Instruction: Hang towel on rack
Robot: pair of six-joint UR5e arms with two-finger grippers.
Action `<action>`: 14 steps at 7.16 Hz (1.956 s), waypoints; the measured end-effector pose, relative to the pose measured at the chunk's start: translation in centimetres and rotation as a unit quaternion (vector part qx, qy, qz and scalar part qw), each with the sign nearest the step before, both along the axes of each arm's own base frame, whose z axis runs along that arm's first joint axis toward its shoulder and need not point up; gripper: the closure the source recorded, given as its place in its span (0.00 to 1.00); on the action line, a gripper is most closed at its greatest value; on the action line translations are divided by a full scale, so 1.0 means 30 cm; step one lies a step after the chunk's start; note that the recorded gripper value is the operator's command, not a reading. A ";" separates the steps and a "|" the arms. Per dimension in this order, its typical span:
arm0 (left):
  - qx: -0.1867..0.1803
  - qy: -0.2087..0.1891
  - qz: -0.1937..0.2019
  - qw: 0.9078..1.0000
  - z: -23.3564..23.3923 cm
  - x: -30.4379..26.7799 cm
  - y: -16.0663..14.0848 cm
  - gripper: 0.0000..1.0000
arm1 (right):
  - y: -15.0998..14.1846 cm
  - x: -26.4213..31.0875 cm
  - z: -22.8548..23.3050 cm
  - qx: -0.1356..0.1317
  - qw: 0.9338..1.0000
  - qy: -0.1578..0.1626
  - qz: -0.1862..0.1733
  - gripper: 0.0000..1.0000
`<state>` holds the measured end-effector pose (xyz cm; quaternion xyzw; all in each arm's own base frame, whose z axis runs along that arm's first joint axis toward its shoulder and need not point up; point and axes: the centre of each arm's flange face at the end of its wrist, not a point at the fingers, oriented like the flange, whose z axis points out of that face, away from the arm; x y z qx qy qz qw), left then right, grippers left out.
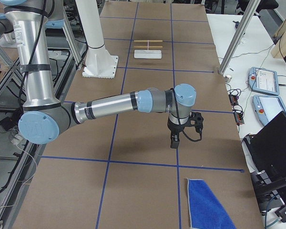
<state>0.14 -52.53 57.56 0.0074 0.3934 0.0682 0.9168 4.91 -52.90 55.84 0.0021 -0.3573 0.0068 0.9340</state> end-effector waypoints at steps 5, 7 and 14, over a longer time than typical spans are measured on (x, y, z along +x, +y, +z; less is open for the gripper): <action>0.035 0.006 -0.006 0.999 -0.045 -0.002 0.011 0.02 | 0.064 -0.033 0.037 0.016 0.999 -0.031 -0.008 0.00; 0.033 0.009 -0.005 0.999 -0.038 0.000 0.011 0.02 | 0.074 -0.110 0.024 0.039 0.998 -0.038 -0.028 0.00; 0.015 0.050 0.000 0.999 -0.023 0.021 0.017 0.02 | -0.106 -0.154 0.232 0.105 0.978 0.049 -0.174 0.03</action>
